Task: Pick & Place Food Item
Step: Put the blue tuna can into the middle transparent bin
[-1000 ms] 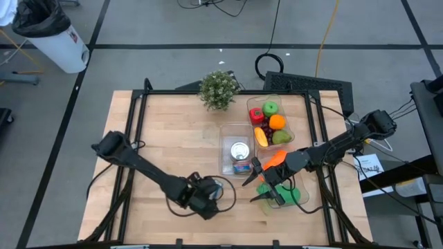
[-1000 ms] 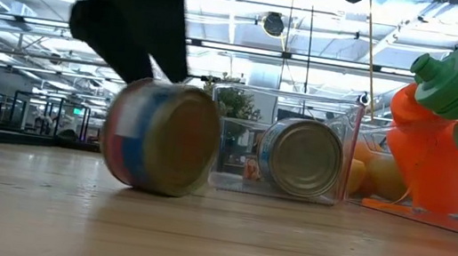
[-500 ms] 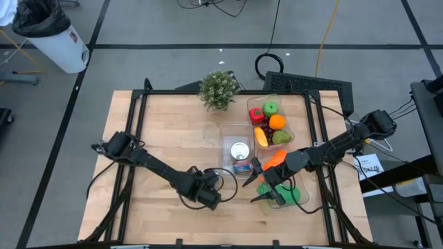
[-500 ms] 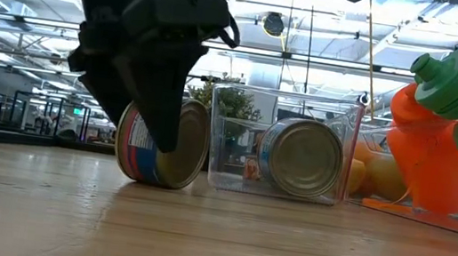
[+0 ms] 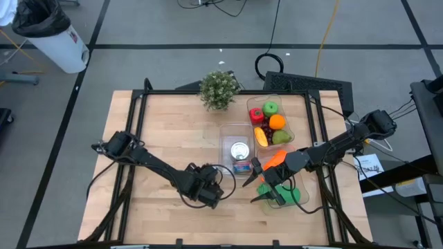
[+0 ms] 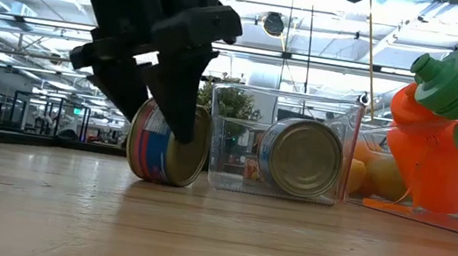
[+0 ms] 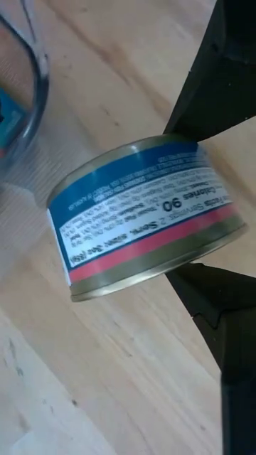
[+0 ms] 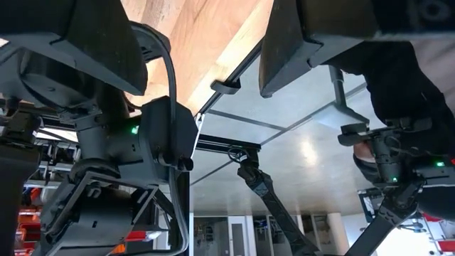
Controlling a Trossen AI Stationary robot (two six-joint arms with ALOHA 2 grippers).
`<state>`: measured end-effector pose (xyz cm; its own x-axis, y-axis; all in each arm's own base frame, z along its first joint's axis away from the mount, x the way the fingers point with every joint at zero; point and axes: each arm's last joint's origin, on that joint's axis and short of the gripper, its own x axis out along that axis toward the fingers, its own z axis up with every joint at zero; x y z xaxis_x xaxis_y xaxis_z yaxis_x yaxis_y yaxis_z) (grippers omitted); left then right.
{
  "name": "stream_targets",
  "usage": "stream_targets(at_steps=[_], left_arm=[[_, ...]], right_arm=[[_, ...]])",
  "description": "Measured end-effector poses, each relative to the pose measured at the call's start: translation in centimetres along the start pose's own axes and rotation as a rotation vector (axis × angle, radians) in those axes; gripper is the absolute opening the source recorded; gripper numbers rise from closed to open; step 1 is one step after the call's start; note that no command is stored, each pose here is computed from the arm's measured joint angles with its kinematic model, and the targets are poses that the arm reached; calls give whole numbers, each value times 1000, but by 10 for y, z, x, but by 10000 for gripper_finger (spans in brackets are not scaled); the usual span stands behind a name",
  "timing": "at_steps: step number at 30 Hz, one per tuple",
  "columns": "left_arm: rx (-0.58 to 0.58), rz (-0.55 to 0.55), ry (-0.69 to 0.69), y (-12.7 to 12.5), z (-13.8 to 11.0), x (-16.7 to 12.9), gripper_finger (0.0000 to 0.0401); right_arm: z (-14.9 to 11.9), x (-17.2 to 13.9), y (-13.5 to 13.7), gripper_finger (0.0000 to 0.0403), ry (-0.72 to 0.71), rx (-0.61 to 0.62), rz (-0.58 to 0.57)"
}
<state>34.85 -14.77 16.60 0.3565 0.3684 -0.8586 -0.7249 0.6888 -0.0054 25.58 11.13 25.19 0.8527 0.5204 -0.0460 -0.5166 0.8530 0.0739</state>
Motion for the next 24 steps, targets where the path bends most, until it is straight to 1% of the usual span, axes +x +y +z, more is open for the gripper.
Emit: stream_targets(at_steps=[5, 7, 9, 13, 14, 17, 19, 22, 24], left_arm=[[-26, 4, 18, 2, 5, 3, 284], [-27, -1, 37, 3, 6, 4, 278], [-22, 2, 53, 4, 6, 5, 258], [-1, 34, 68, 7, 4, 4, 186], [9, 42, 74, 8, 4, 4, 175], [56, 100, 100, 15, 2, 2, 176], [91, 152, 130, 23, 1, -6, 176], [120, 211, 156, 35, 1, -22, 176], [115, 222, 134, 42, 5, -36, 176]], right_arm=[[0, 0, 0, 254, 0, 0, 0], [0, 0, 0, 254, 0, 0, 0], [0, 0, 0, 254, 0, 0, 0], [0, 0, 0, 254, 0, 0, 0], [0, 0, 0, 254, 0, 0, 0], [0, 0, 0, 254, 0, 0, 0], [0, 0, 0, 254, 0, 0, 0], [0, 0, 0, 254, 1, 0, 0], [0, 0, 0, 254, 1, 0, 0]])
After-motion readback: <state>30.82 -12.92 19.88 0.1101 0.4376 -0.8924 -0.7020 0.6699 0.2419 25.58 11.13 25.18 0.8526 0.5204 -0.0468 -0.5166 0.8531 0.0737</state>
